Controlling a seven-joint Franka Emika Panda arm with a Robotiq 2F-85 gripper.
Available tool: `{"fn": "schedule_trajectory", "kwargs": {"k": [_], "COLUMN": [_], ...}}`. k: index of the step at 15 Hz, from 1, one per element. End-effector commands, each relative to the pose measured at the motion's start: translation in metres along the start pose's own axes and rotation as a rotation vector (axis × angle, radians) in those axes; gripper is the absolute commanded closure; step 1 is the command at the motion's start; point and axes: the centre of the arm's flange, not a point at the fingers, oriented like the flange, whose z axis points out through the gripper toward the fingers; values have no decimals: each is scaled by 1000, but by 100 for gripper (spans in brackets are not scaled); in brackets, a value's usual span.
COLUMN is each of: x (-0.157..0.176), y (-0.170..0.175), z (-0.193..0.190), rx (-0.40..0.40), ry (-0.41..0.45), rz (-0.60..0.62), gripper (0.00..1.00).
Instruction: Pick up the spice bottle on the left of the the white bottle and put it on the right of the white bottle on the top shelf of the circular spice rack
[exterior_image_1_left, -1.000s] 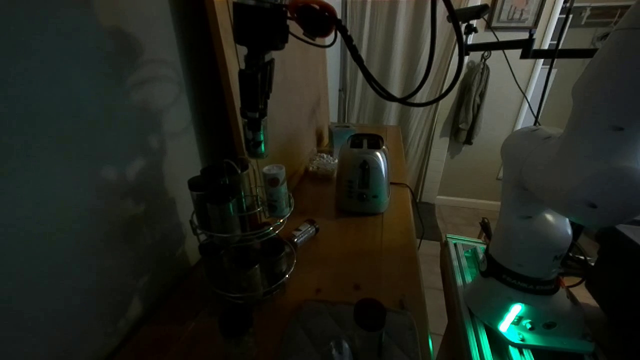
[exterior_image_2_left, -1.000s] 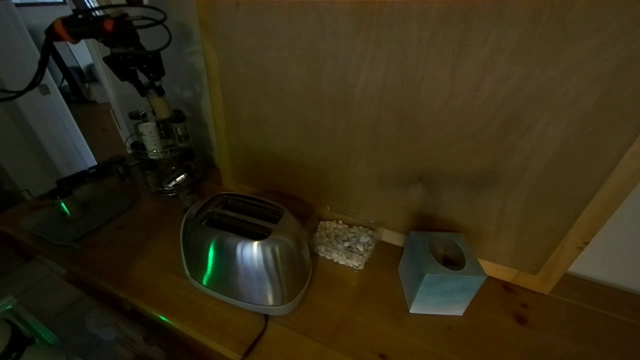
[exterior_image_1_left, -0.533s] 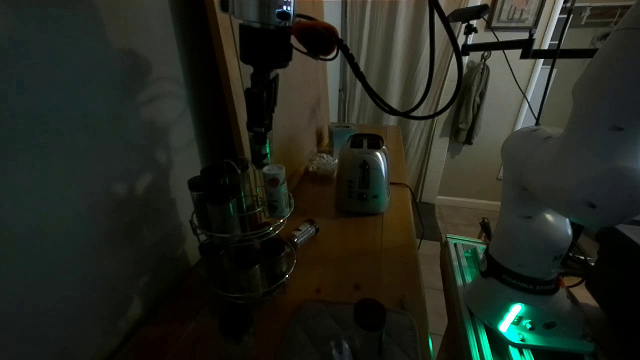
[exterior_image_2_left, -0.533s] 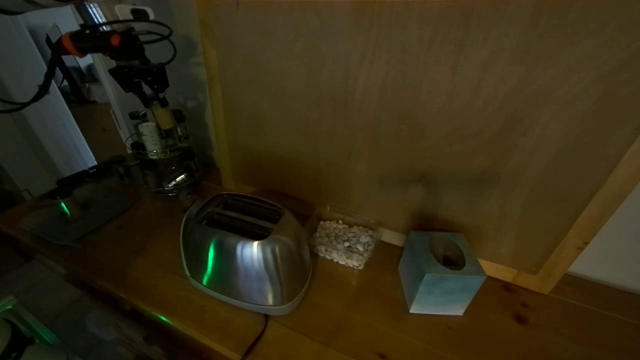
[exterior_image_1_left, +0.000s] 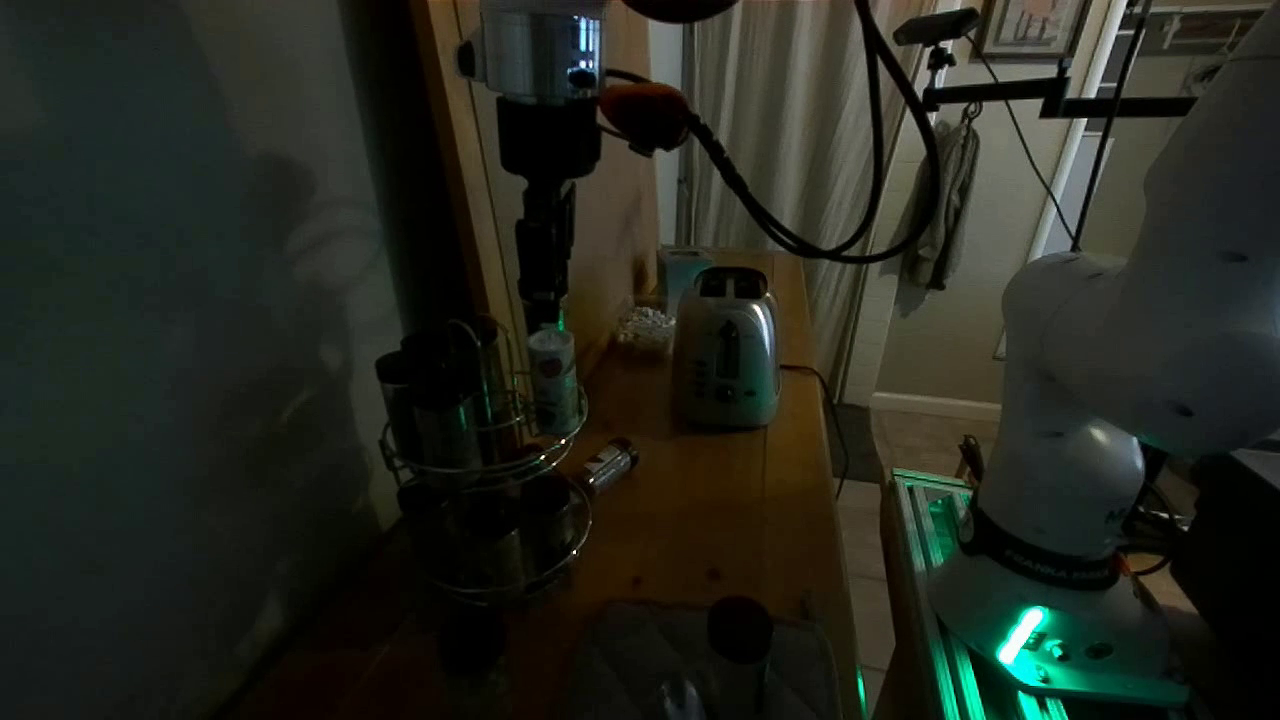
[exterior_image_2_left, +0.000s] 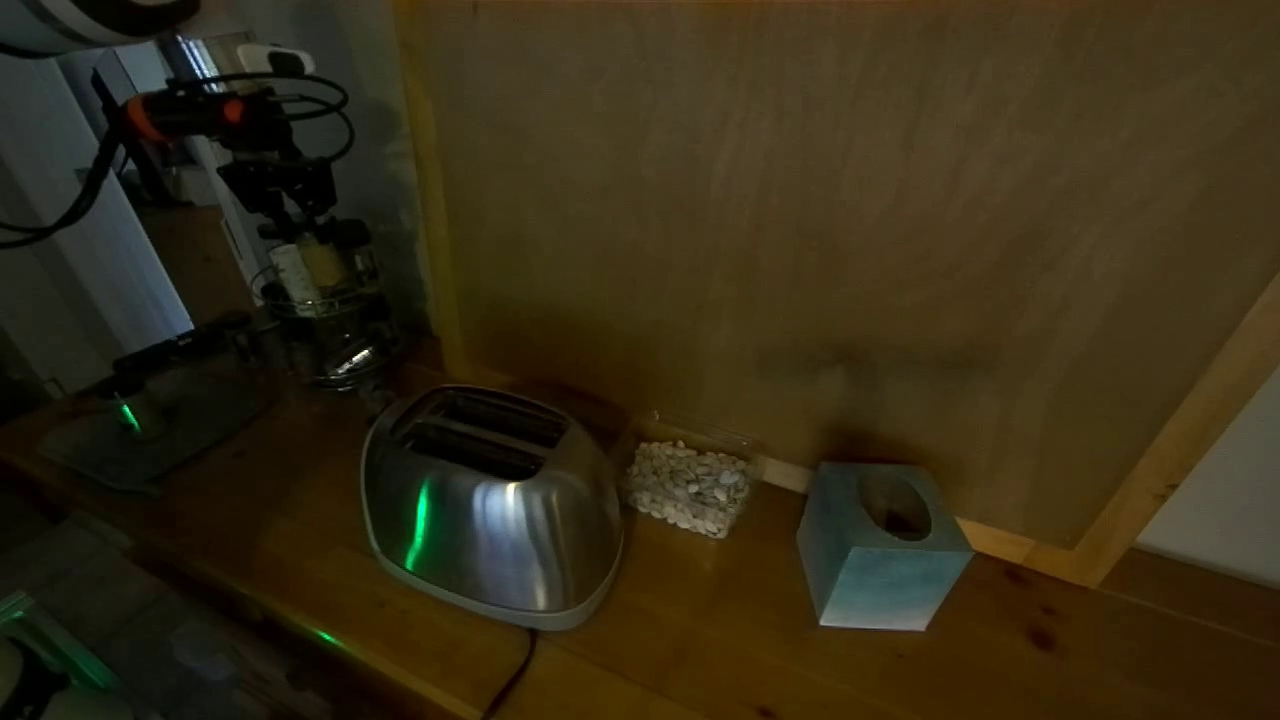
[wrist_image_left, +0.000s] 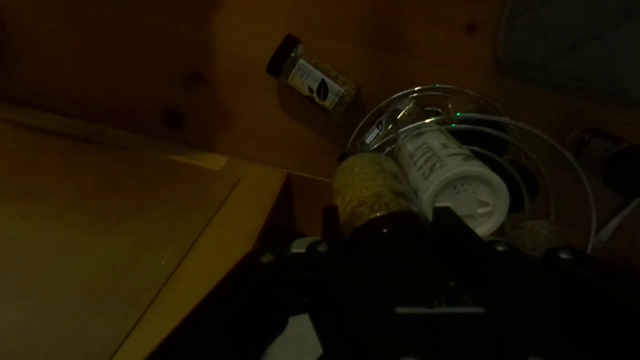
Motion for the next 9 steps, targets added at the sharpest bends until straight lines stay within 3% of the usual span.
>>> {"fn": "schedule_trajectory", "kwargs": {"k": [1,9], "x": [-10,-10], "y": [-2,-3], "z": [0,15], "rx": [31,73], "ry": [-4,-2], "rz": [12,37], "gripper": [76,76]}}
